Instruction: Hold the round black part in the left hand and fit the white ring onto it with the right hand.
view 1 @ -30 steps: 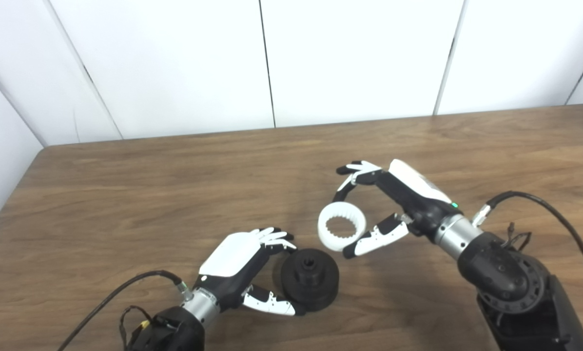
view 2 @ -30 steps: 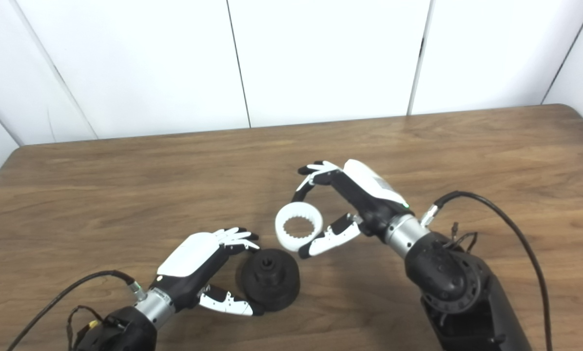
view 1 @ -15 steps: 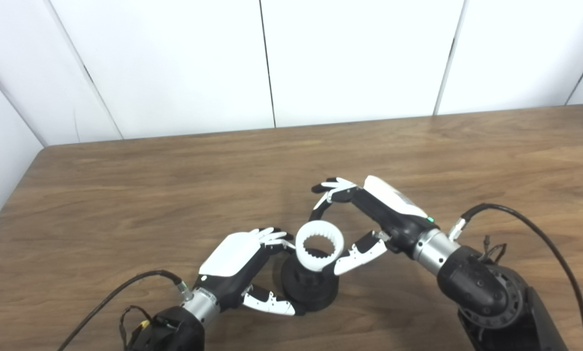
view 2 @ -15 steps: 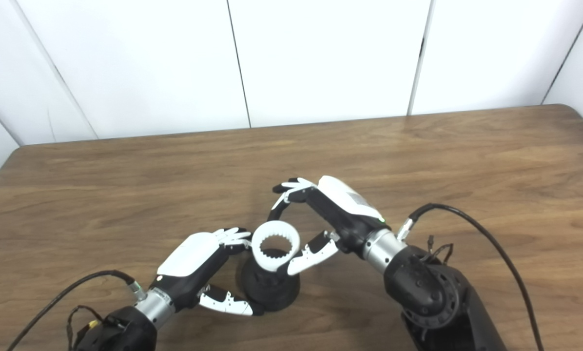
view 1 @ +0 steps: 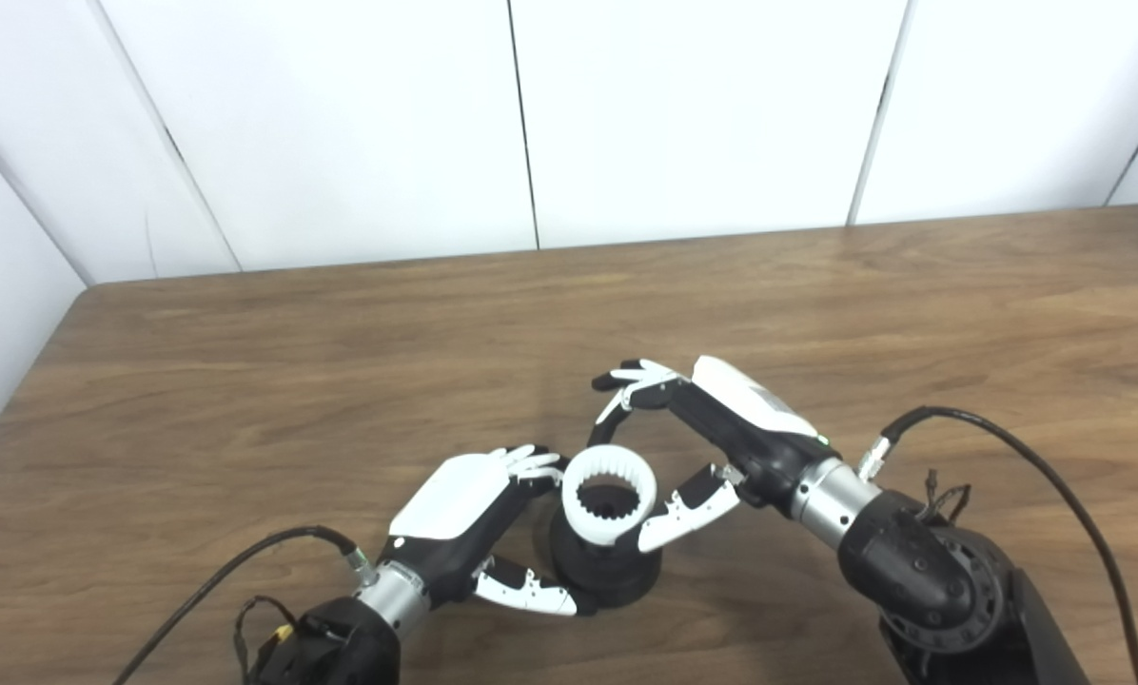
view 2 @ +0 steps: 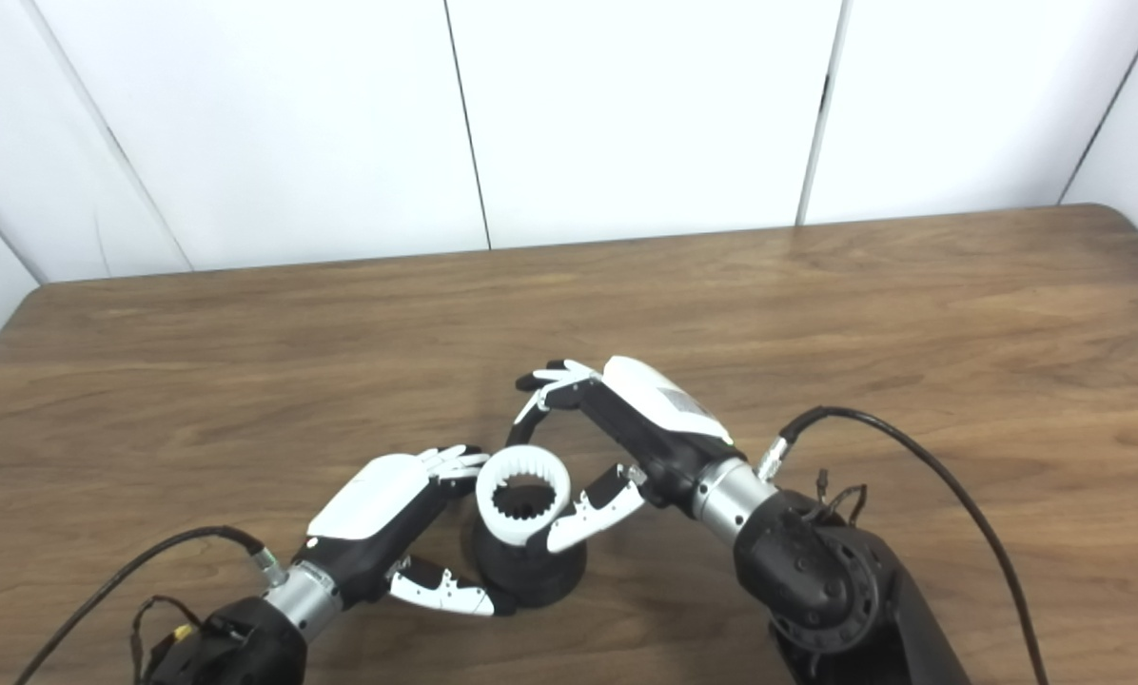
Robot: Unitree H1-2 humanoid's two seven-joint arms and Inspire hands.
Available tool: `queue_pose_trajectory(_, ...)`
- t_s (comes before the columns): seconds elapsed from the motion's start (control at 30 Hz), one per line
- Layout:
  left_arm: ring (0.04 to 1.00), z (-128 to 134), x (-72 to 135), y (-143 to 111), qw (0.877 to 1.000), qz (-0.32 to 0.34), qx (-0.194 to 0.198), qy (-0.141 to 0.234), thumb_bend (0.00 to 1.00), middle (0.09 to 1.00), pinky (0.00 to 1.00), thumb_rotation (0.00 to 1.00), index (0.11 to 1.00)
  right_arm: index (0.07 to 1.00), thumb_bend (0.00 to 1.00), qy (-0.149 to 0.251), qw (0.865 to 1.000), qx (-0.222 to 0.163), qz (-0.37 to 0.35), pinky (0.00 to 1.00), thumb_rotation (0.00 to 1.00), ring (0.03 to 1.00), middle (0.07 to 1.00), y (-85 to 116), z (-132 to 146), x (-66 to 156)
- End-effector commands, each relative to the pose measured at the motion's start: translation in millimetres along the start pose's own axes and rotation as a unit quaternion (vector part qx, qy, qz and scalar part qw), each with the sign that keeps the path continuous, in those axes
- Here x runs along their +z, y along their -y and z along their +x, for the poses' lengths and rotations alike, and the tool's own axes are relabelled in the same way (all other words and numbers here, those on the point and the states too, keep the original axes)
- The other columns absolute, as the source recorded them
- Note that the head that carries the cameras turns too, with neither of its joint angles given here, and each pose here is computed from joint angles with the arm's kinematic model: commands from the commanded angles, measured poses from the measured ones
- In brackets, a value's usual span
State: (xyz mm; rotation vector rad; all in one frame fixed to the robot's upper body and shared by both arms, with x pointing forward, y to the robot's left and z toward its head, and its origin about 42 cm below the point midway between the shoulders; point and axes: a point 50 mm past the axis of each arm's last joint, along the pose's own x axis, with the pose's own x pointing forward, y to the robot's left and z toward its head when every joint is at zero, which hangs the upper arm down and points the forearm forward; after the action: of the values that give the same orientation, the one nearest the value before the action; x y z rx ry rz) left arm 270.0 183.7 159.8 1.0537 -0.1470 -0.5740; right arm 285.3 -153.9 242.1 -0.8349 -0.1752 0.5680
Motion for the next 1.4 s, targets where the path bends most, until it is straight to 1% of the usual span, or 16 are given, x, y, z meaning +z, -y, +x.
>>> queue_pose_trajectory(0.0, 0.952, 2.0, 4.4, -11.2, 1.0, 0.015, 0.016, 0.01, 0.7, 0.897, 0.95, 0.42, 0.676, 0.488, 0.52, 0.019, 1.0, -0.017, -0.006, 0.9, 0.15, 0.963, 0.881, 6.8, 4.4, 8.4)
queue_pose_trajectory(0.17, 0.951, 1.3, 4.0, -11.8, 1.0, 0.018, 0.015, 0.009, 0.71, 0.898, 0.96, 0.44, 0.677, 0.488, 0.52, 0.021, 1.0, -0.014, -0.008, 0.91, 0.15, 0.967, 0.884, 4.8, 6.2, 8.9)
queue_pose_trajectory(0.7, 0.953, 0.2, 7.1, -11.0, 1.0, 0.014, 0.015, 0.01, 0.71, 0.896, 0.96, 0.44, 0.666, 0.488, 0.52, 0.01, 1.0, -0.007, -0.003, 0.92, 0.15, 0.973, 0.88, 0.9, 6.6, 5.1)
queue_pose_trajectory(1.13, 0.952, -0.8, 8.0, -10.3, 1.0, 0.012, 0.018, 0.013, 0.71, 0.895, 0.96, 0.43, 0.658, 0.488, 0.52, 0.008, 1.0, -0.01, -0.005, 0.91, 0.15, 0.967, 0.882, 3.2, 6.0, 0.5)
queue_pose_trajectory(1.37, 0.95, -1.6, 9.3, -10.0, 1.0, 0.015, 0.02, 0.013, 0.71, 0.891, 0.96, 0.43, 0.67, 0.488, 0.52, 0.004, 1.0, -0.014, -0.003, 0.9, 0.15, 0.967, 0.885, 5.3, 6.2, -4.0)
